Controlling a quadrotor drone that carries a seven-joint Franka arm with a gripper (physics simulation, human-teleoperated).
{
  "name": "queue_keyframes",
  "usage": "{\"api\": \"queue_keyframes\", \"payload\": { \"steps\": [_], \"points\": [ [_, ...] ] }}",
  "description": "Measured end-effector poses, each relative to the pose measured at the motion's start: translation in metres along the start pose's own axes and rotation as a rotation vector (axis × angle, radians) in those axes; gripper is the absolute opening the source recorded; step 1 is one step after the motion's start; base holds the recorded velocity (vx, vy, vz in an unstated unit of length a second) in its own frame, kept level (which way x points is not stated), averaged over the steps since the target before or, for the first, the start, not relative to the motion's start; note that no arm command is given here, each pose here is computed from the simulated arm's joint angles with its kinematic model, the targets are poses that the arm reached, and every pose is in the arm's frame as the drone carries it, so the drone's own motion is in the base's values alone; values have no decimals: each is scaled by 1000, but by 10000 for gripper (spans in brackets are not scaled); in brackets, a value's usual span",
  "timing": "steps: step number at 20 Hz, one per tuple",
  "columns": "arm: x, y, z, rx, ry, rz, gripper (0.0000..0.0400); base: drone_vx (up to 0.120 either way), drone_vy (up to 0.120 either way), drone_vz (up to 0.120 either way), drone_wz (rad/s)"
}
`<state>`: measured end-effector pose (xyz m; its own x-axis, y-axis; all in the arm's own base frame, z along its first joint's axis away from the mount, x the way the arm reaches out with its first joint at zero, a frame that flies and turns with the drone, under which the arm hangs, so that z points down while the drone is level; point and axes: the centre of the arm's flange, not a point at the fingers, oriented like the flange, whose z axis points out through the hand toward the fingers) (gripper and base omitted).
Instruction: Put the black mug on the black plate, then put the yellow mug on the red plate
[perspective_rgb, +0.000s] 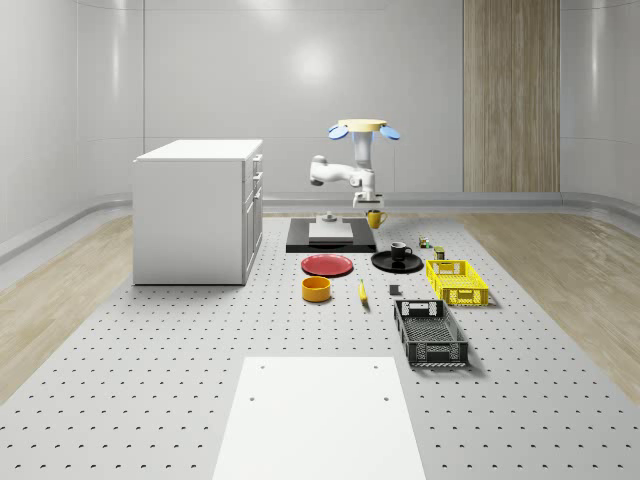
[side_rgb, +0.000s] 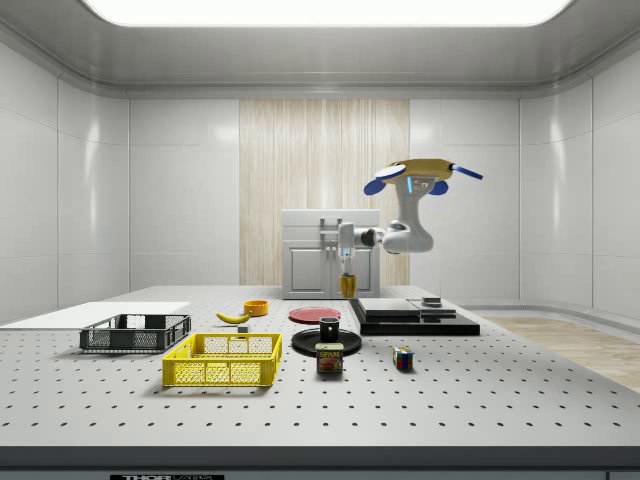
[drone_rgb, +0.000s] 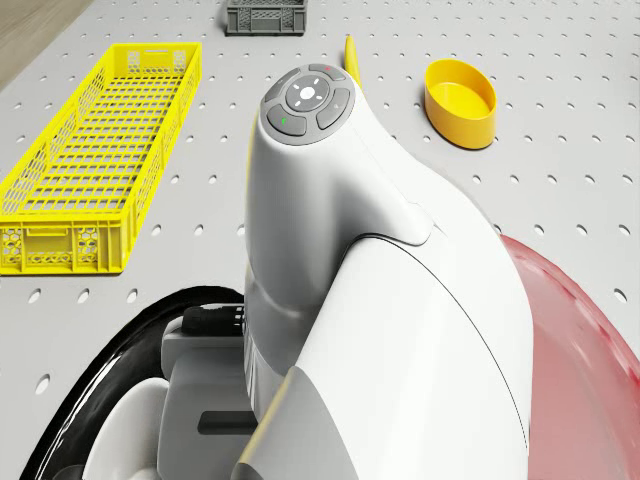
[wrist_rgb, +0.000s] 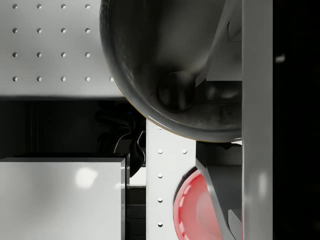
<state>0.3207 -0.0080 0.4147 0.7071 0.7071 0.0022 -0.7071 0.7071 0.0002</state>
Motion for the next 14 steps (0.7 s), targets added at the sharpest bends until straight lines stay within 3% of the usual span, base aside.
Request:
{"api": "queue_keyframes", "payload": {
  "steps": [14],
  "points": [
    [0,0,0,0,0,0,100,120,-120,0,0]
  ]
}}
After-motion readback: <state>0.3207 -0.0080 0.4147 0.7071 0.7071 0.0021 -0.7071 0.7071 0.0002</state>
